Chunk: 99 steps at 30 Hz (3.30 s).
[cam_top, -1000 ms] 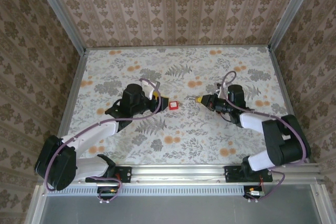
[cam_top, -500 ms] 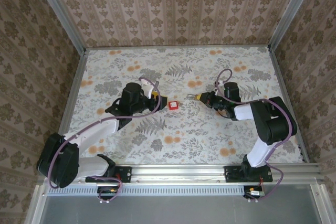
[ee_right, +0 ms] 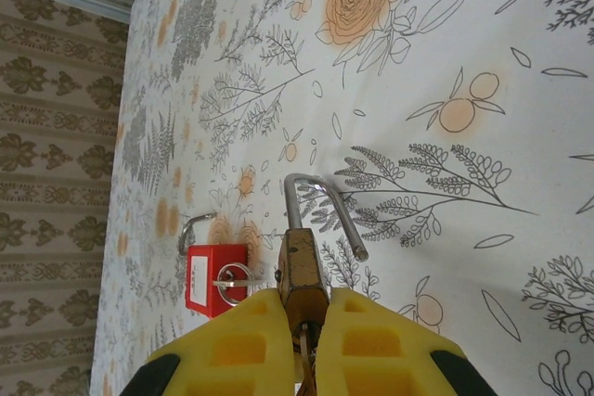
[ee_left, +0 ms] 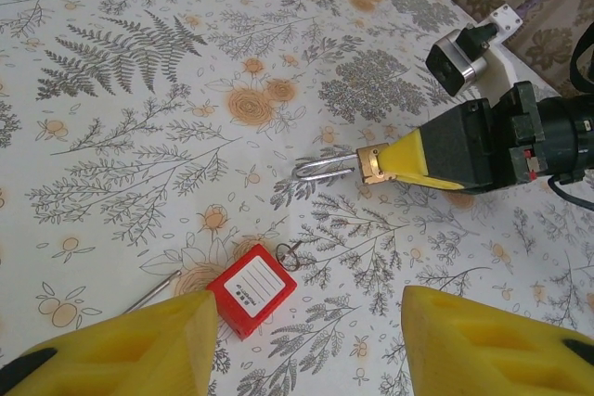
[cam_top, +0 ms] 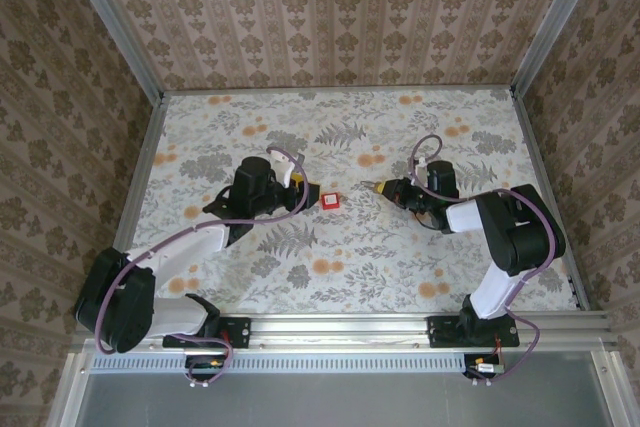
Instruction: Unlock with the key
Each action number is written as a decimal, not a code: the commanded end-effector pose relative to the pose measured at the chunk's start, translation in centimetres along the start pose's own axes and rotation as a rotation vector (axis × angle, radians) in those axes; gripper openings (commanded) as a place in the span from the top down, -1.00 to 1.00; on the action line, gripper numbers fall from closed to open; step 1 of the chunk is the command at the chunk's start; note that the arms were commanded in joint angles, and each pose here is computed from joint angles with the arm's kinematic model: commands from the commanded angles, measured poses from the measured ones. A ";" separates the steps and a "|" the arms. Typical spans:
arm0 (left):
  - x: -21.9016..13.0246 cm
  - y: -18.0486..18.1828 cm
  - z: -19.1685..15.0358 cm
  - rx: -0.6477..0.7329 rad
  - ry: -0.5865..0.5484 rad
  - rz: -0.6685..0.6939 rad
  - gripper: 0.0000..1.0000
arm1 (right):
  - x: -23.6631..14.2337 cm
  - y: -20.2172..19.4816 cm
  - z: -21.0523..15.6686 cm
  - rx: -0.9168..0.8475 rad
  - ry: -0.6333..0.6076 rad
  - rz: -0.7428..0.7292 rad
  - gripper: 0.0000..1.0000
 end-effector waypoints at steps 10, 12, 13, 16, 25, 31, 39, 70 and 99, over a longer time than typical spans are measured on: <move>-0.3 -0.2 0.7 0.025 -0.035 -0.027 -0.06 | 0.1 -0.4 -2.8 -0.036 0.039 -0.015 1.00; -0.5 -0.3 0.6 0.024 -0.037 -0.028 -0.06 | 0.2 -0.4 -3.0 -0.024 0.036 -0.001 1.00; -0.6 -0.3 0.7 0.023 -0.039 -0.028 -0.06 | 0.2 -0.5 -3.0 -0.018 0.036 -0.001 1.00; -0.8 -0.3 0.6 0.022 -0.040 -0.027 -0.06 | 0.4 -0.6 -3.1 0.001 0.046 0.017 1.00; -0.9 -0.3 0.4 0.013 -0.036 -0.030 -0.10 | 0.2 -1.6 -3.9 0.064 0.086 -0.065 0.90; -0.9 -0.5 0.6 0.007 -0.038 -0.038 -0.11 | -0.3 -1.5 -3.3 0.114 0.095 -0.128 0.66; -1.1 -0.7 0.3 0.005 -0.035 -0.054 -0.12 | -0.9 -2.2 -3.0 0.173 0.121 -0.193 0.50; -7.8 -0.1 4.1 0.039 -0.116 0.687 -1.00 | -15.0 14.3 5.4 -0.436 -0.240 -0.430 -1.00; -8.2 19.0 -4.3 0.140 -0.497 0.911 -0.99 | -11.0 0.3 2.6 -0.793 -0.511 -0.643 -1.00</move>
Point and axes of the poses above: each hand's point on the last joint's axis, 136 mm out from that joint toward the fingers, its own x axis out along the fingers, its own y axis along the line the jaws close on, z = x × y, the point moved 10 cm from there along -x, back along the fingers, and after that the axes turned 9 degrees about -x, right-handed, at the moved point
